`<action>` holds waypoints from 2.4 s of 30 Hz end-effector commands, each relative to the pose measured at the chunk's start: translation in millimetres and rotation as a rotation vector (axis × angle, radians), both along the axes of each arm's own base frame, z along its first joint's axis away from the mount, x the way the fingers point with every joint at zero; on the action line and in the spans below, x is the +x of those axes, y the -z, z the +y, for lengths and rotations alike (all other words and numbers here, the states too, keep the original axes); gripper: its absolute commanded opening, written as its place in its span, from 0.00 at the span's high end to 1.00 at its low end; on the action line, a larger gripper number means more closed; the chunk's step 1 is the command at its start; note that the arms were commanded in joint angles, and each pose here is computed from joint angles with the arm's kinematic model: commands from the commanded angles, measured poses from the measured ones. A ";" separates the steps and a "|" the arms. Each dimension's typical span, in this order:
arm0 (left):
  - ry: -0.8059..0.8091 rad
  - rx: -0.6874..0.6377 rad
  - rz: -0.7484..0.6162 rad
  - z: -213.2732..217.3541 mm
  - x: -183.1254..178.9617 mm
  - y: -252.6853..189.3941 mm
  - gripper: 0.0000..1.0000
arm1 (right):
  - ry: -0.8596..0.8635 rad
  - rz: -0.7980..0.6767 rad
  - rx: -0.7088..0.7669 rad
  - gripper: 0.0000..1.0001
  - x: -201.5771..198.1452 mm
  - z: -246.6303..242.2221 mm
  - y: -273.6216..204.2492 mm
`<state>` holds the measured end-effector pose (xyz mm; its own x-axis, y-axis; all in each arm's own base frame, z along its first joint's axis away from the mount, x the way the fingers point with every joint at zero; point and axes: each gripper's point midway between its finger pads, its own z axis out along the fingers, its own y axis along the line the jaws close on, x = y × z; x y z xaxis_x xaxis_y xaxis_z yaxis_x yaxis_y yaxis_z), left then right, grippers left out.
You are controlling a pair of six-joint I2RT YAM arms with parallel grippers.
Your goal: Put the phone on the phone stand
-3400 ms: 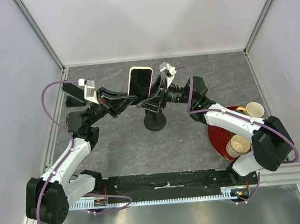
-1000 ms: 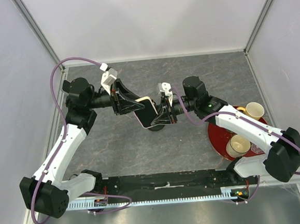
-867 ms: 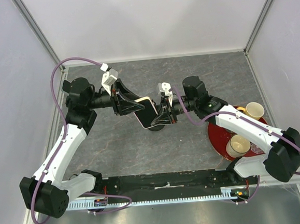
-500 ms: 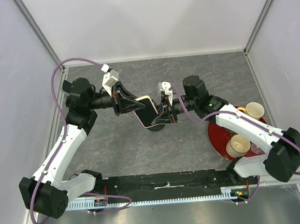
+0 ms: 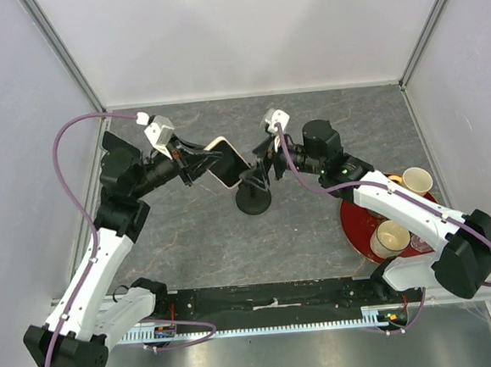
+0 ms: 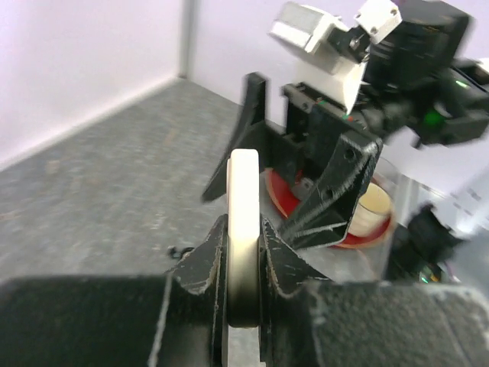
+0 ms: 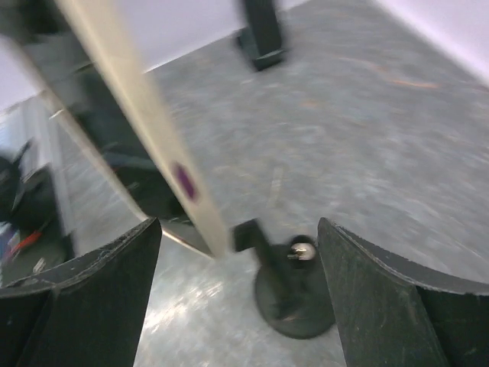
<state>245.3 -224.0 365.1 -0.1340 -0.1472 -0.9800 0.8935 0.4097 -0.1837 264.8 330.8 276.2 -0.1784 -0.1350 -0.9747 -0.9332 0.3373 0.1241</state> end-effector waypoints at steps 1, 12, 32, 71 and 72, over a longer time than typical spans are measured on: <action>-0.429 -0.095 -0.120 56.6 34.4 -36.8 0.98 | 0.660 0.010 0.186 0.13 81.1 -55.2 -47.0; -0.582 -0.158 -0.205 87.9 23.9 -52.5 0.98 | 0.843 0.011 0.263 0.23 30.0 -58.2 -5.1; -0.521 -0.148 -0.183 76.5 24.6 -46.4 0.98 | 0.755 -0.023 0.122 0.41 7.9 -34.9 54.4; -0.035 -0.089 -0.185 12.1 -10.8 -32.5 0.98 | 0.434 -0.112 0.022 1.00 6.8 -3.6 67.9; -0.007 -0.084 -0.182 9.7 -14.1 -30.7 0.98 | 0.431 -0.114 0.020 1.00 13.8 -8.7 67.3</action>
